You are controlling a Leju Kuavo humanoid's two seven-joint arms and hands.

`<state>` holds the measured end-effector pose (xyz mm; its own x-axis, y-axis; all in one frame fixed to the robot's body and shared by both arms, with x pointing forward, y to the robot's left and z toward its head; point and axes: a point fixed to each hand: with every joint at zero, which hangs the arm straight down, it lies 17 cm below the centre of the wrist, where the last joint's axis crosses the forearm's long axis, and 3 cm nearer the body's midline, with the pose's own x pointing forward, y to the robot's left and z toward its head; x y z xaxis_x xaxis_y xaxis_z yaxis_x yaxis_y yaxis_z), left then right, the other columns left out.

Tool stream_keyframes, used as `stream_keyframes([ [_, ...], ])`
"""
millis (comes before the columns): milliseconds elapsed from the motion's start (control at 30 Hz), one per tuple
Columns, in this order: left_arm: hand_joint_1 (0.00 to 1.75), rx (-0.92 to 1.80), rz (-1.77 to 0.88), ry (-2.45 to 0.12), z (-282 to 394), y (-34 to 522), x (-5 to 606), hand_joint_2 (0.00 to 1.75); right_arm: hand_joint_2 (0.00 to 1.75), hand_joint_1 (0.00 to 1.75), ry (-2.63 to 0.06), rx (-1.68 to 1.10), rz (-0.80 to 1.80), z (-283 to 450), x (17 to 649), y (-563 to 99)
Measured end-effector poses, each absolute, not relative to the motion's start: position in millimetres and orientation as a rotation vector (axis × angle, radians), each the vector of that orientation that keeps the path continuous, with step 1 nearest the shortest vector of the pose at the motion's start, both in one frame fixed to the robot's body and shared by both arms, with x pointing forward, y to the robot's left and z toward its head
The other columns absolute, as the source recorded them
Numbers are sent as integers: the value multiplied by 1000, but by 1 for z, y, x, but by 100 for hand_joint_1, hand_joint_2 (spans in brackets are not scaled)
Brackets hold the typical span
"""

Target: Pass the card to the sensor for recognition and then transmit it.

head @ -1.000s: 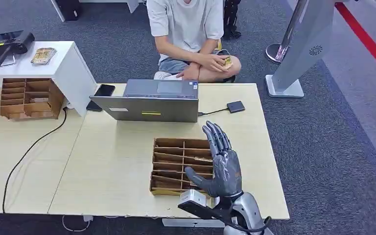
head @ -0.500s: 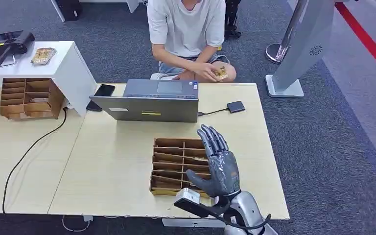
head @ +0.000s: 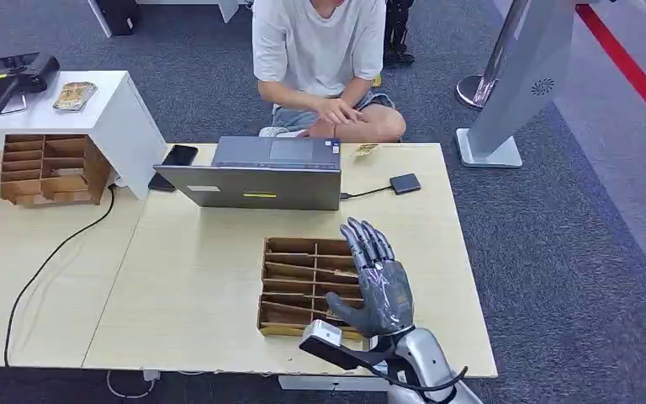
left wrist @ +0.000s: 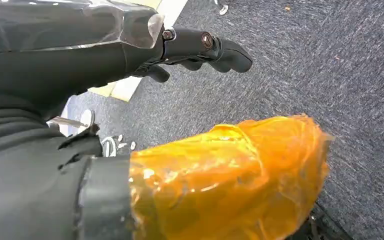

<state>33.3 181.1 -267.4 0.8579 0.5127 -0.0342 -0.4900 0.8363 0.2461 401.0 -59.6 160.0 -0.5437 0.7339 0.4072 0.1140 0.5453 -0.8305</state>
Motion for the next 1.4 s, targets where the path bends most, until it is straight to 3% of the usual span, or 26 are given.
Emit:
stream_keyframes([
  [1400,0,230,531,99,-268,181,34,0,175,0,-1846,-789,1128,122,414,-71],
])
